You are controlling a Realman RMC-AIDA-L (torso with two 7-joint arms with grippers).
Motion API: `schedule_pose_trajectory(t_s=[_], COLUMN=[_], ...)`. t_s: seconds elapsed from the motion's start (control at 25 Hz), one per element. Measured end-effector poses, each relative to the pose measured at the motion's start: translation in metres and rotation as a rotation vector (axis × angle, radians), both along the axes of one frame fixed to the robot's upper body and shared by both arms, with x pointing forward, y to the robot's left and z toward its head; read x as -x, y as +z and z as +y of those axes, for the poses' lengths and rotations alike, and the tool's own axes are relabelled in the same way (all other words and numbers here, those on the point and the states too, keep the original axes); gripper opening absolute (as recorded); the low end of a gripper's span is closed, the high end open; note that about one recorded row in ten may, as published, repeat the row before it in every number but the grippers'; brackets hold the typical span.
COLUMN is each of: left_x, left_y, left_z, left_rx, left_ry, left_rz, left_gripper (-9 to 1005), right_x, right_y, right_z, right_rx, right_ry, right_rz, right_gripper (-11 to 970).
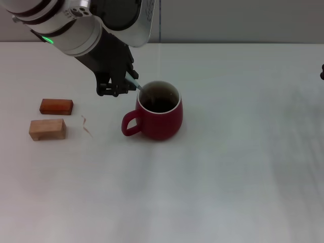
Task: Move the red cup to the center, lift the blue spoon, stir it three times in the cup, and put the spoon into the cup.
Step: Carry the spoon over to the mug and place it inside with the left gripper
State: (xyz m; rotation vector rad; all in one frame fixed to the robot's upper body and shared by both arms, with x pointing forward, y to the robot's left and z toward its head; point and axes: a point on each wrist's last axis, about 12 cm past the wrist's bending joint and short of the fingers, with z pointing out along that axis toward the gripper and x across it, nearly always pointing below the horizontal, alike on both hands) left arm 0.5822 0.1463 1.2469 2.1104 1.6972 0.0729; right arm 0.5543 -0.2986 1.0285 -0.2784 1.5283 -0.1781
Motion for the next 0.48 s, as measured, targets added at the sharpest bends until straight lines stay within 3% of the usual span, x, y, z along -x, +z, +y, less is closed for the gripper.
schedule_pose_trajectory(t_s=[0.48], left_x=[-0.0063], left_y=[-0.008], left_z=[-0.009], left_rx=[-0.04], left_ry=[-0.014], left_rz=[0.019], left_gripper=[170], right_x=[0.0009], right_y=[-0.0006], right_z=[-0.0009], right_rx=[0.001], right_ry=[-0.002], right_rz=[0.002], right_gripper=[29])
